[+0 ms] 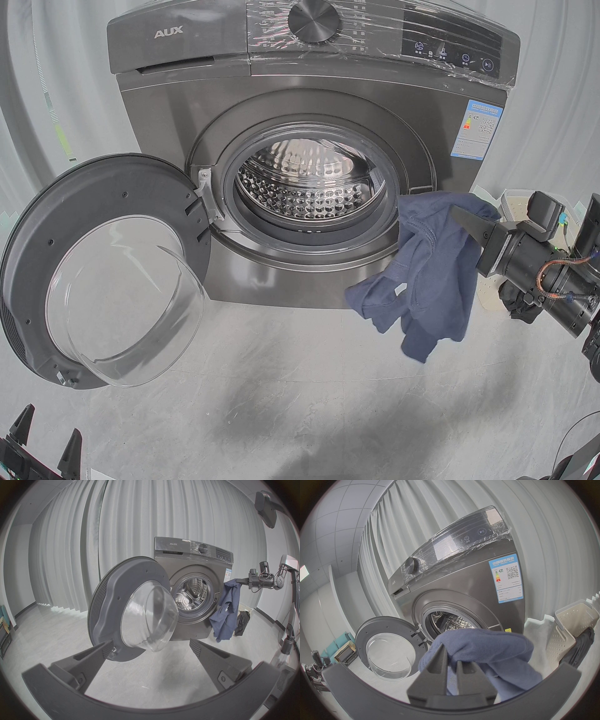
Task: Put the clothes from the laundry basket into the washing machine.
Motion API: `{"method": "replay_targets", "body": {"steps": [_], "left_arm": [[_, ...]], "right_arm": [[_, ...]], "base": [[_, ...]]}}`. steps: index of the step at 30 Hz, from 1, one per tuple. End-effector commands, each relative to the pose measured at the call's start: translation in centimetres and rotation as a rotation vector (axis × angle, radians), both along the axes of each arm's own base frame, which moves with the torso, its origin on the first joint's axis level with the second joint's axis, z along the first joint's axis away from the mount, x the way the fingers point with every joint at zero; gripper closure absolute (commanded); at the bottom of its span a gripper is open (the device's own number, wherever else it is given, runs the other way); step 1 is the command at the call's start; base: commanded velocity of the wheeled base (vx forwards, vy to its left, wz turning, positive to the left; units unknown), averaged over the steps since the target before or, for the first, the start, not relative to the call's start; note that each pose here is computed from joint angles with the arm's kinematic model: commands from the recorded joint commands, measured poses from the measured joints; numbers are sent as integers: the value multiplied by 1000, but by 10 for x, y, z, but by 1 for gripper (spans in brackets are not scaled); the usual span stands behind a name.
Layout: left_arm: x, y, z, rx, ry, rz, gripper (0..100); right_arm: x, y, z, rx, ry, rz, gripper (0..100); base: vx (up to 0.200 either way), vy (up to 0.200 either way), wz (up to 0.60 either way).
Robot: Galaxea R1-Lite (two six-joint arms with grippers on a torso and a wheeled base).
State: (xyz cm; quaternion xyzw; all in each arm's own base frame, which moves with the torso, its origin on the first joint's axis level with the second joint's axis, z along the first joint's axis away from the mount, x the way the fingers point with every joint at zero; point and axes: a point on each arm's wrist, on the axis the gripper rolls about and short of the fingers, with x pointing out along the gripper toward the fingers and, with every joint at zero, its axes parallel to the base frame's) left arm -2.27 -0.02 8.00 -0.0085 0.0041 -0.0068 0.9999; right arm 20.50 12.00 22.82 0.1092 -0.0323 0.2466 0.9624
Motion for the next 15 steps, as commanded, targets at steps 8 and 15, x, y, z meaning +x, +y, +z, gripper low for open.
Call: {"method": "replay_targets", "body": {"steps": [8,15], "left_arm": [[0,0,-4,-1,-3,1,0],[0,0,-4,-1,-2,1,0]], "right_arm": [[0,1,-1,-2,2,5,100],[1,2,-3,-4,10,5,100]], "base": [[0,-50,0],[0,-143,0]]}}
